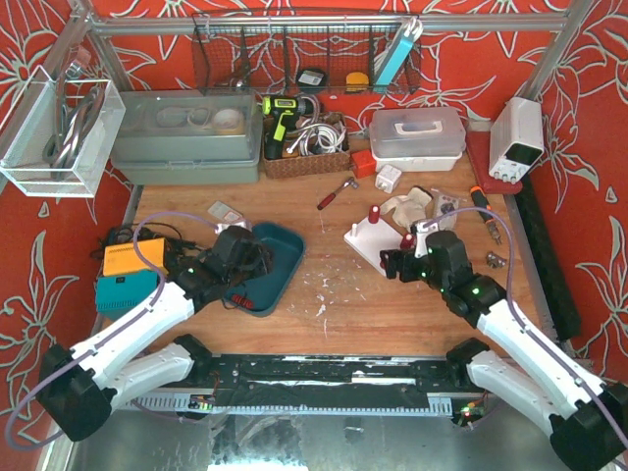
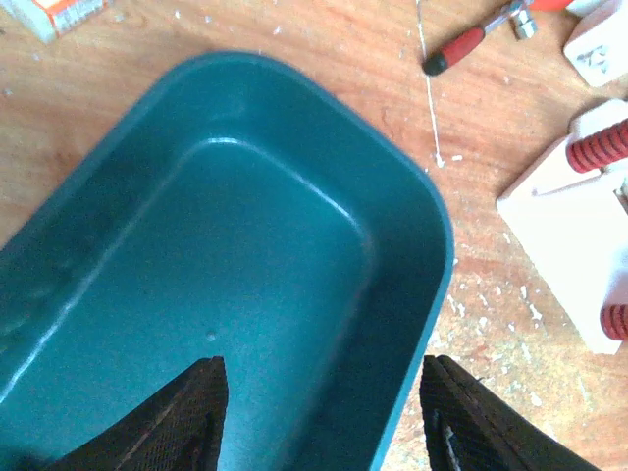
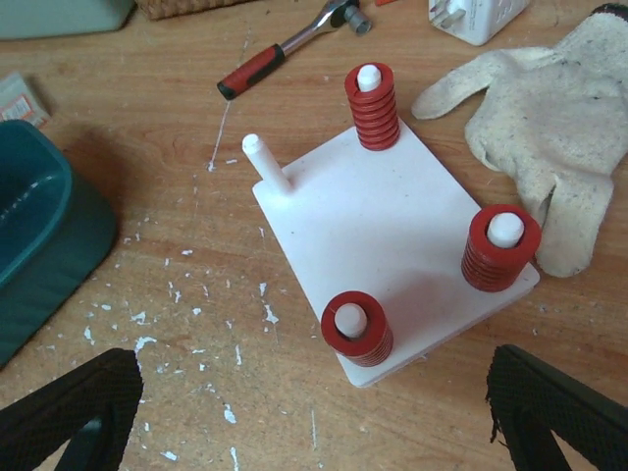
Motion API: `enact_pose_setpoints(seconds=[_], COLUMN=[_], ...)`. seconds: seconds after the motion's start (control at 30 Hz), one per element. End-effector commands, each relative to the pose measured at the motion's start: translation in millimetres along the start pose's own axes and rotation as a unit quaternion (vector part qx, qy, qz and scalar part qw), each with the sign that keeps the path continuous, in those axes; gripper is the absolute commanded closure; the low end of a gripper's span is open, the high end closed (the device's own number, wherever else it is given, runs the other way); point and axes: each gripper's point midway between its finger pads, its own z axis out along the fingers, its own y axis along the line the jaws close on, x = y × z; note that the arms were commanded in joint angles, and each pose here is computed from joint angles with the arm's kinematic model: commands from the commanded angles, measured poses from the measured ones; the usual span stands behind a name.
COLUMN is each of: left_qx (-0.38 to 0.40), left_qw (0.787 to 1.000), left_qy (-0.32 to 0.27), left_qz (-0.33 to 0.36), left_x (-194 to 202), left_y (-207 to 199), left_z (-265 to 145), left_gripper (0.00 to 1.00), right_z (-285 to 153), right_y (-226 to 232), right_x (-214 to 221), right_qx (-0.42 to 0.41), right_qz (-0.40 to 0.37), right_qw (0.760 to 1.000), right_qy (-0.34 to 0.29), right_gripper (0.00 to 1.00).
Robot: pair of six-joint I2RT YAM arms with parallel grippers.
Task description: Install the large spring
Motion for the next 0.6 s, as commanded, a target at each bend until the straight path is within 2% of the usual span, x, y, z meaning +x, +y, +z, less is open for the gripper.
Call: enact_pose_setpoints(seconds=[0.0, 0.13, 0.23, 0.43, 0.57], left_qx=[-0.055, -0.106, -0.11, -0.139, -0.091], left_qw=[0.998, 0.985, 0.964, 0.953, 0.955], left_qy=[0.01, 0.116, 0.213, 0.252, 0.282], left_qz=[-0.039, -0.078, -0.112, -0.099, -0.015], left_x=[-9.3, 11.9, 37.3, 41.0, 34.1], left_y=[10.3, 12.8, 9.4, 31.4, 17.4], left_z=[-15.0, -15.9, -18.2, -8.7, 2.9], left_gripper=[0.46, 0.47, 0.47, 0.47, 0.47], right_z=[-10.2, -27.3, -28.6, -16.1, -8.4], right_y=[-11.7, -33.1, -28.9, -25.0, -18.8], right_x=[-12.0, -3.8, 1.9, 1.7, 6.5], right_qx=[0.025, 0.096, 0.097, 0.098, 0.069], right_qz=[0.026, 0.008, 0.002, -0.016, -0.004], right_qw=[0.998, 0.995, 0.994, 0.991, 0.996], right_qy=[-0.052, -0.006, 0.05, 0.085, 0.064], right_gripper=[0.03, 0.01, 0.02, 0.02, 0.04])
